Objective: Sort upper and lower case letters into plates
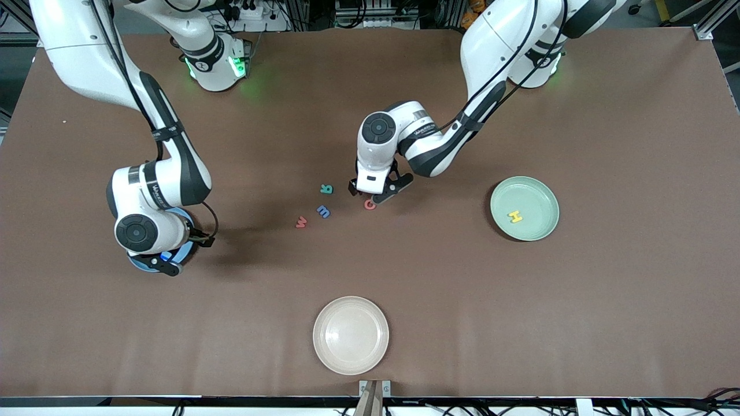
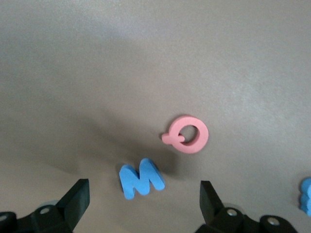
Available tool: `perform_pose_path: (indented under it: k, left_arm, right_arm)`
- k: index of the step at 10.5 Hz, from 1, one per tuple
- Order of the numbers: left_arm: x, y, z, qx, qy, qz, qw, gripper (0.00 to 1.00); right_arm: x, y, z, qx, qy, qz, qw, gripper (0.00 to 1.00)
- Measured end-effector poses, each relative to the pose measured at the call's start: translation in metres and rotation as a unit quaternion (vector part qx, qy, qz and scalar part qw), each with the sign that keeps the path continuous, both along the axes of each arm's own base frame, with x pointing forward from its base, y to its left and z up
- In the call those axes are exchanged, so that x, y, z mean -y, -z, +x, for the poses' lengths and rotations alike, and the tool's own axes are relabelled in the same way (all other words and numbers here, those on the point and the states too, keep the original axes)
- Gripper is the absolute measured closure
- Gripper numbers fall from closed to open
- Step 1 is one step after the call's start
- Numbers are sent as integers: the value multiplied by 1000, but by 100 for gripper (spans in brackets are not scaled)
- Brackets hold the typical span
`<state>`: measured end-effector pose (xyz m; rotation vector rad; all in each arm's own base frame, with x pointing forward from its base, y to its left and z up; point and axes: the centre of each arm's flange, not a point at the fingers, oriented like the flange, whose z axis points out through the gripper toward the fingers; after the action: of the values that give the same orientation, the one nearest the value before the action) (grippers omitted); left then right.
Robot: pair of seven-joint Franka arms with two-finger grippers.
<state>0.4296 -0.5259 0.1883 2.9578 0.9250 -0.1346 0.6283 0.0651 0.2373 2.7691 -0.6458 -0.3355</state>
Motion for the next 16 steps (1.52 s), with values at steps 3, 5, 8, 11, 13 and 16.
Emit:
perform_pose_path:
  k: [3,5,8,11,13,16]
  left_arm:
    - [-6,23,4,-9,-7,12,1000,0]
    - [-1,26,2,-10,-7,10,1000,0]
    - [1,24,2,-8,-8,8,1000,8]
    - [4,20,4,-6,-8,7,1000,44]
    - [4,20,4,-6,-8,7,1000,45]
    - [4,19,5,-6,-8,7,1000,54]
  right_arm:
    - [-1,0,0,1,0,0,1000,0]
    - [-3,0,0,2,-3,1,1000,0]
    - [-4,1,0,1,-3,2,1000,0]
    - [-4,1,0,1,-3,2,1000,0]
    - [-7,1,0,1,-5,2,1000,0]
    - [-21,1,-2,4,-3,0,1000,0]
